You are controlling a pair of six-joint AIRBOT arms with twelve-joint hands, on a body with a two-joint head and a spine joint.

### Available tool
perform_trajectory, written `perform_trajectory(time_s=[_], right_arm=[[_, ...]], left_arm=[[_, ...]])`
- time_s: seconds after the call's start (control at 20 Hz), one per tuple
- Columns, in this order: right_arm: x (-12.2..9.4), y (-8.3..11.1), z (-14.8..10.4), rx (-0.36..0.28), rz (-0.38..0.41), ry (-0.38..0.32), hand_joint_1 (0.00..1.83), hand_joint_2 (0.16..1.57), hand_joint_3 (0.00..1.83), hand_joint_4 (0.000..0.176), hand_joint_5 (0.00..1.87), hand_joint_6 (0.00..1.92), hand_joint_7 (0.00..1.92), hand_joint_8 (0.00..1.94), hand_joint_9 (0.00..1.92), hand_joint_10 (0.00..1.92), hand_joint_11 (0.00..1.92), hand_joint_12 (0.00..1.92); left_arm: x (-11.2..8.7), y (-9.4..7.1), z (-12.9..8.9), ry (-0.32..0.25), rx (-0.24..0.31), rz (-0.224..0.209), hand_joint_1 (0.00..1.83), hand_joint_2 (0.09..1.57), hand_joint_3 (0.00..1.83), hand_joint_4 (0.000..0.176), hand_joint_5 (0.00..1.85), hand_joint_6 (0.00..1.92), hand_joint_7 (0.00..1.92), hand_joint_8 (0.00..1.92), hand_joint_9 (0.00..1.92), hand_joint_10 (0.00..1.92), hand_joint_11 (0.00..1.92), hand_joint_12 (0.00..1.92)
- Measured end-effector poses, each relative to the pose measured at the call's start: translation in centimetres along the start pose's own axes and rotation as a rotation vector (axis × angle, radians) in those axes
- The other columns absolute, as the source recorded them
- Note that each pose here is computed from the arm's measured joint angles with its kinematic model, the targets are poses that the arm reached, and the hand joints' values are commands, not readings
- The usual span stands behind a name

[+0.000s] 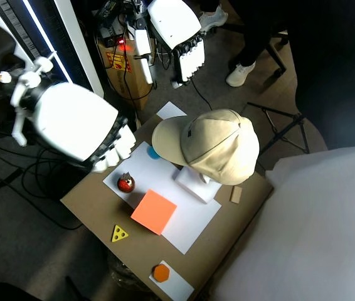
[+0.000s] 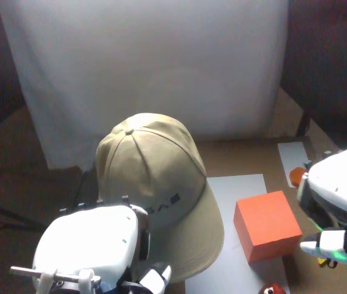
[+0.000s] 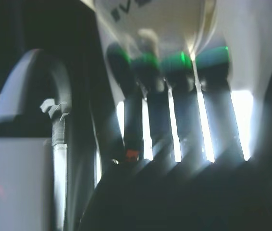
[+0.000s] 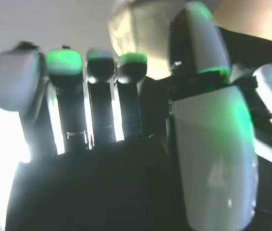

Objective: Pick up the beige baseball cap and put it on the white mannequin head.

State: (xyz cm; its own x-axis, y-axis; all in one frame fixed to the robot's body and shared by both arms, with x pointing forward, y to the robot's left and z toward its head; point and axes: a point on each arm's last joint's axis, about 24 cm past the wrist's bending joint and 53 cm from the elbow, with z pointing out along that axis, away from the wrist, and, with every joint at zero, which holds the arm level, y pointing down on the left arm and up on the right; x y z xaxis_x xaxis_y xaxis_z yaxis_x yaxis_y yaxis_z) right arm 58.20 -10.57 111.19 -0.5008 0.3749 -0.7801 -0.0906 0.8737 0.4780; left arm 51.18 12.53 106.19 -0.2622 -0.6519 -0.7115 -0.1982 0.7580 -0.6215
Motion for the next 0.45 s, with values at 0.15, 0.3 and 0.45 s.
perform_trajectory(time_s=[0.15,0.3,0.45], right_arm=[[-0.3,-1.1,-0.2,0.022,0.006,-0.004,0.54,1.4,0.0,0.129,1.41,1.92,1.6,1.94,1.79,1.92,1.92,1.92],[-0.5,-1.6,-0.2,0.018,0.04,0.008,0.58,1.43,0.0,0.176,1.39,1.92,1.59,1.94,1.77,1.92,1.92,1.92],[-0.8,-2.0,-0.1,0.019,0.022,-0.002,0.59,1.43,0.0,0.176,1.37,1.92,1.57,1.94,1.76,1.92,1.92,1.92]], left_arm=[[0.1,0.2,0.0,0.005,-0.013,-0.015,0.67,1.24,0.01,0.032,1.32,1.92,1.4,1.92,1.43,1.92,1.49,1.92],[0.0,0.3,0.0,0.002,-0.017,-0.047,0.69,1.26,0.01,0.023,1.24,1.92,1.39,1.92,1.41,1.92,1.48,1.92],[-0.1,-0.1,0.1,-0.004,-0.005,-0.054,0.72,1.25,0.0,0.017,1.23,1.92,1.39,1.92,1.4,1.92,1.48,1.92]])
